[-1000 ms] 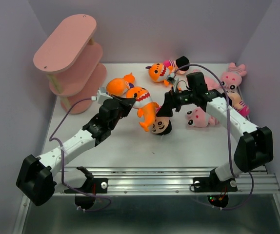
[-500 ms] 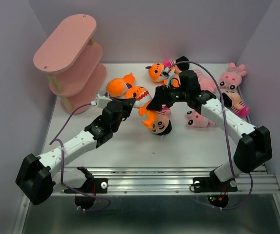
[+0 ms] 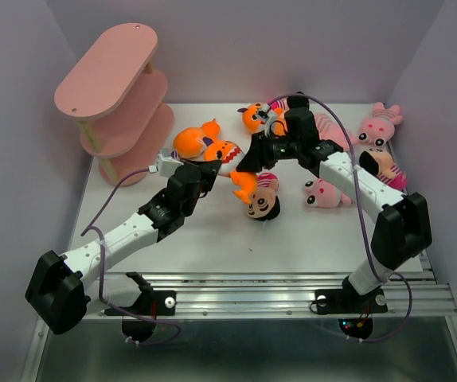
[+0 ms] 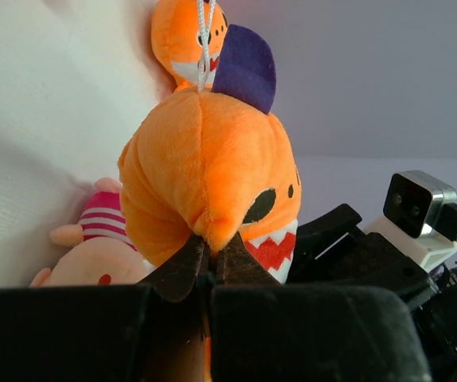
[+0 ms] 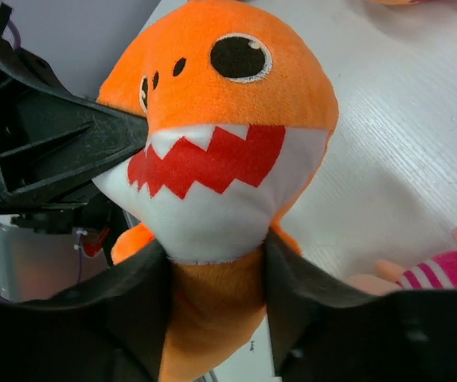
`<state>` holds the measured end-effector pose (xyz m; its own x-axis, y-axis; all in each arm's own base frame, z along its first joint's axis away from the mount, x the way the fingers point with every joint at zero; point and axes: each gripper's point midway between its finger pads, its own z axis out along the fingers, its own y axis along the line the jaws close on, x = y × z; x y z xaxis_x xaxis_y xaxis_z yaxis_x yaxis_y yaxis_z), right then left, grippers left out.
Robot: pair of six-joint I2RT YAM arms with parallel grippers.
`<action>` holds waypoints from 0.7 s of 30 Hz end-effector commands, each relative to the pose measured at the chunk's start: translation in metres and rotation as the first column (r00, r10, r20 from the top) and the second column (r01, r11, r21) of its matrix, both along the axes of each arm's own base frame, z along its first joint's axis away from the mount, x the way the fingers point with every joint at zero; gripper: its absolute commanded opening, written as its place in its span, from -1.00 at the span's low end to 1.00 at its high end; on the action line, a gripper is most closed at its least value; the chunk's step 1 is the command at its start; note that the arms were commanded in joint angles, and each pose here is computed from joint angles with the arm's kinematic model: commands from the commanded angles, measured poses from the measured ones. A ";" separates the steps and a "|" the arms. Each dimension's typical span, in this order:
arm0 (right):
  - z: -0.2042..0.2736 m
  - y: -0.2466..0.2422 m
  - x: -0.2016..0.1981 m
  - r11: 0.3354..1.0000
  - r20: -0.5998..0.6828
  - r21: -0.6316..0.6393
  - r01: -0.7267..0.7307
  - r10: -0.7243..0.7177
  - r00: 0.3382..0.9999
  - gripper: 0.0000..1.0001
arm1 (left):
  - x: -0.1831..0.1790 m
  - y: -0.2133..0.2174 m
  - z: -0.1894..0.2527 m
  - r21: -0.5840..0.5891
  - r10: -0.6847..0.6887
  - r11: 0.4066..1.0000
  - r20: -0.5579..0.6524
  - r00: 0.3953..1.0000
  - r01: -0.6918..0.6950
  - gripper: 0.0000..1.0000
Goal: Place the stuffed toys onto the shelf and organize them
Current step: Pass the stuffed toy from the left arm to the right
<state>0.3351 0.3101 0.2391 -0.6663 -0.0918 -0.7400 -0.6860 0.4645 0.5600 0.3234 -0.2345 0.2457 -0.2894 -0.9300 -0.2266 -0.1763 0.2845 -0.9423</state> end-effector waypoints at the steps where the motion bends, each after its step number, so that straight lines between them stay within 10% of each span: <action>1: 0.024 0.013 0.007 0.996 0.074 0.080 -0.049 0.043 0.996 -0.20 | -0.008 -0.013 0.017 -0.030 -0.073 0.997 0.054 0.996 0.074 -1.00; 3: 0.024 0.012 0.005 0.996 0.076 0.080 -0.050 0.044 0.996 -0.55 | -0.012 -0.016 0.016 -0.012 -0.104 0.994 0.069 0.992 0.105 -1.00; 10: 0.026 0.003 0.004 0.998 0.126 0.057 -0.016 0.009 0.992 -0.99 | -0.033 -0.015 0.040 0.046 -0.209 0.978 0.212 0.955 0.203 0.43; 21: 0.038 0.000 0.021 0.994 0.134 0.086 0.071 -0.082 0.988 -0.99 | -0.074 -0.021 0.052 0.056 -0.376 0.925 0.283 0.882 0.376 0.61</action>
<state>0.3440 0.3080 0.2409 -0.6457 -0.0601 -0.7612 -0.6868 0.4815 0.5445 0.2619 -0.2401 0.2964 -0.4682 -0.8207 -0.3276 0.1575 0.2873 -0.9448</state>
